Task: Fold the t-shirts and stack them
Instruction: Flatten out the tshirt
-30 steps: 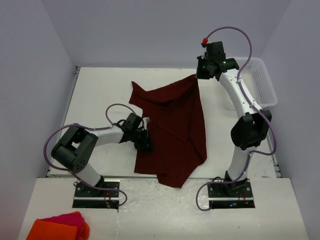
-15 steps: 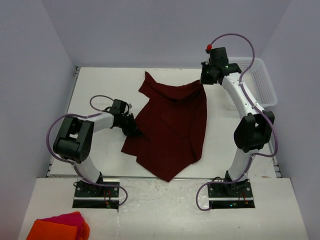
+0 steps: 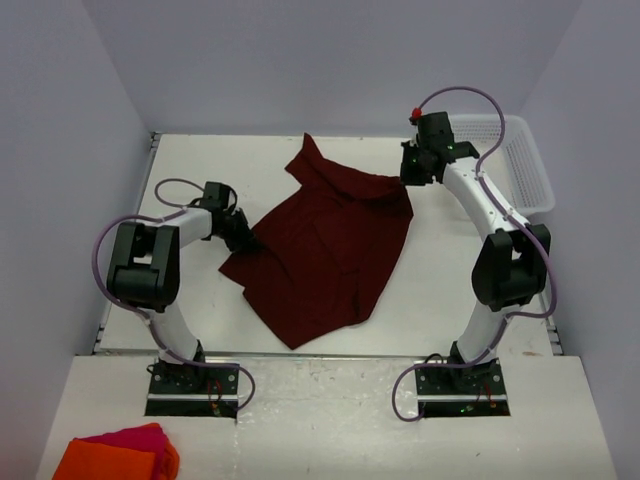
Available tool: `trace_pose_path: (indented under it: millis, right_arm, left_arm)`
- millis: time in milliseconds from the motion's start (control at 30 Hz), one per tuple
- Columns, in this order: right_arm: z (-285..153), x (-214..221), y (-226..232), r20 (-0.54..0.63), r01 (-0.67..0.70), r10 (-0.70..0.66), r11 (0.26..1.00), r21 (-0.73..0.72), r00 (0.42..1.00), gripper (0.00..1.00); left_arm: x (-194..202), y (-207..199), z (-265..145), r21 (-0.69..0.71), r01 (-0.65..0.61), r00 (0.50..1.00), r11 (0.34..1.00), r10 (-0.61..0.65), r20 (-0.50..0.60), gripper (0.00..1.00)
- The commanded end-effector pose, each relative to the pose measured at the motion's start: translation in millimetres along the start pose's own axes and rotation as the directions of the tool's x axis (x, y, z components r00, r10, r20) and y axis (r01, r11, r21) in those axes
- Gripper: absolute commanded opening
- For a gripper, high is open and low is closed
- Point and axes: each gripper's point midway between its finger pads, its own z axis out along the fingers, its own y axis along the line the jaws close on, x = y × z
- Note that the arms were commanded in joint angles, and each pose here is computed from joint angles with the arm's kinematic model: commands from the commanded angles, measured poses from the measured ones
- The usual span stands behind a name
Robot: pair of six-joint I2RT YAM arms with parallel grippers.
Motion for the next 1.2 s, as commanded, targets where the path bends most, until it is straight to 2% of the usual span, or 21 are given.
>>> trace_pose_path:
  millis: [0, 133, 300, 500, 633, 800, 1100, 1167]
  right_arm:
    - [-15.7, -5.8, 4.6, 0.056, -0.013, 0.014, 1.0, -0.028, 0.998, 0.0]
    - [-1.5, 14.8, -3.0, 0.02, -0.016, 0.016, 1.0, -0.006, 1.0, 0.0]
    - [4.7, 23.4, -23.8, 0.008, -0.016, 0.015, 0.995, 0.097, 1.0, 0.0]
    - [-10.9, 12.0, -33.7, 0.039, -0.018, 0.012, 0.986, 0.165, 0.999, 0.0]
    - [-22.5, 19.8, -34.0, 0.028, -0.031, 0.026, 0.985, 0.172, 0.999, 0.0]
    - [-32.6, 57.1, -24.0, 0.008, -0.048, 0.048, 0.992, 0.115, 0.999, 0.0]
    - [-79.3, 137.4, 57.1, -0.004, 0.034, -0.035, 0.999, -0.039, 0.999, 0.0]
    - [-83.9, 151.0, 58.4, -0.004, 0.038, -0.039, 0.999, -0.025, 0.999, 0.0]
  left_arm:
    - [-6.7, 22.7, -2.4, -0.108, -0.033, 0.999, 0.994, 0.037, 0.035, 0.0]
    - [-21.0, 12.6, -23.8, -0.101, -0.081, 0.989, 0.992, 0.092, 0.114, 0.0]
    - [-35.1, -6.5, -55.6, -0.06, -0.148, 0.96, 0.987, 0.158, 0.231, 0.0]
    - [-55.4, -3.7, -91.8, -0.167, -0.158, 0.922, 0.973, 0.205, 0.327, 0.01]
    - [-54.9, 1.2, -100.5, -0.201, -0.157, 0.916, 0.967, 0.219, 0.335, 0.01]
    - [-44.8, -7.6, -98.6, -0.133, -0.189, 0.922, 0.973, 0.222, 0.318, 0.0]
    - [-41.2, -13.1, -103.1, -0.104, -0.21, 0.918, 0.972, 0.233, 0.321, 0.0]
    - [-38.1, -11.1, -103.0, -0.106, -0.21, 0.92, 0.972, 0.233, 0.314, 0.0]
